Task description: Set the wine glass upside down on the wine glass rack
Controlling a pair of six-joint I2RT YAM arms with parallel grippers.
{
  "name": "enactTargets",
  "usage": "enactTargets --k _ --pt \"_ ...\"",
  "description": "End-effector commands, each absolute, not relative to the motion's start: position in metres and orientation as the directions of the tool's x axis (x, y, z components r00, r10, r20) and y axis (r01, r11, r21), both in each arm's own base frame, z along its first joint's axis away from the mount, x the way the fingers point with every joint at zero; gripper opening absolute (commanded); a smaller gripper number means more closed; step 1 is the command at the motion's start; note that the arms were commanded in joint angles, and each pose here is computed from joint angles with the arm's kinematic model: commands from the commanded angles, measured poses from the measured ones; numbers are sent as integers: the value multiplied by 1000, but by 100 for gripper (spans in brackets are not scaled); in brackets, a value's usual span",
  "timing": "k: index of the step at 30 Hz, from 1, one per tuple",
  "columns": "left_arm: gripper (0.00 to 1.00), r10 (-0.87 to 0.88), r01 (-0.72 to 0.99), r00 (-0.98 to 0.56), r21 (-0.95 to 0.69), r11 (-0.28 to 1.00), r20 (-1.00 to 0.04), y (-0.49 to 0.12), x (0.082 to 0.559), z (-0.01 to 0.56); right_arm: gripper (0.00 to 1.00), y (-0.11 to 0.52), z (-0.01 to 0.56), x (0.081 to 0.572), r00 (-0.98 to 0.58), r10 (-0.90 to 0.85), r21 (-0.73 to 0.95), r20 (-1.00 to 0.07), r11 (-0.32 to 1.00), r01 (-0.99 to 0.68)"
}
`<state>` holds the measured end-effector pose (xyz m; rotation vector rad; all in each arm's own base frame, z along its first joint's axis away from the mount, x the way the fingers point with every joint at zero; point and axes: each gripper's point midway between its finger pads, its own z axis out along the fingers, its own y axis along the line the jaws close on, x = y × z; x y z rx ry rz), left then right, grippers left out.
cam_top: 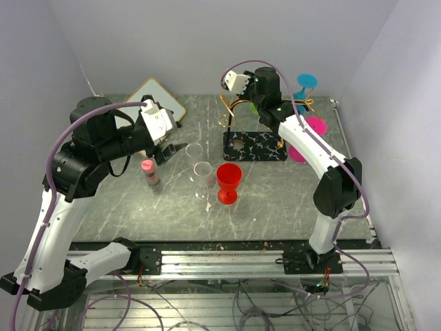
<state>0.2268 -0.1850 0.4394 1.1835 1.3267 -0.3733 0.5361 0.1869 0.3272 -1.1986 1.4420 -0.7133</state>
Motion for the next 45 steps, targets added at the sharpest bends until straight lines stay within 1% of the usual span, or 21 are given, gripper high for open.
enactTargets --k 1,9,15,19,22,23,25,26,28,29,30,32,34,37,41,45 --pt "94 391 783 300 459 420 -870 -183 227 443 34 188 339 535 90 -913 -889 -399 361 -282" --pt "94 391 787 293 452 420 -873 -183 228 440 35 197 340 527 106 -870 -842 -482 426 -332" --pt "94 393 789 273 438 431 -878 -183 231 434 36 210 360 513 141 -790 -770 -597 515 -378" --pt "95 391 790 226 403 463 -892 -183 238 424 38 209 377 499 139 -720 -707 -680 593 -385" --pt "98 393 796 194 379 472 -899 -183 242 413 40 201 385 483 133 -675 -668 -726 645 -371" --pt "100 396 801 184 371 469 -899 -184 243 408 42 198 387 477 131 -659 -654 -741 662 -366" --pt "100 401 816 166 354 457 -901 -187 243 399 46 191 393 466 126 -626 -623 -770 695 -359" --pt "99 403 825 158 345 448 -901 -188 243 394 52 187 396 460 123 -608 -606 -785 709 -360" --pt "99 405 845 144 326 425 -903 -192 243 386 73 179 400 448 103 -569 -562 -816 738 -374" --pt "100 406 853 134 313 417 -904 -194 243 382 81 175 404 441 98 -549 -541 -830 750 -380" --pt "100 407 860 118 297 414 -906 -196 245 377 85 172 405 434 86 -535 -522 -841 757 -392" --pt "100 407 865 91 274 420 -909 -199 250 369 88 166 405 421 64 -520 -496 -852 762 -417" --pt "99 415 863 61 257 435 -908 -201 260 360 89 163 404 408 49 -517 -482 -855 755 -445" --pt "100 411 833 5 232 503 -911 -200 278 351 89 158 399 387 39 -526 -471 -850 724 -503" --pt "99 412 866 -22 189 462 -911 -211 282 333 89 158 387 355 48 -521 -429 -852 644 -634" --pt "97 389 904 -65 111 413 -919 -229 281 318 89 152 375 337 35 -492 -372 -870 607 -703"
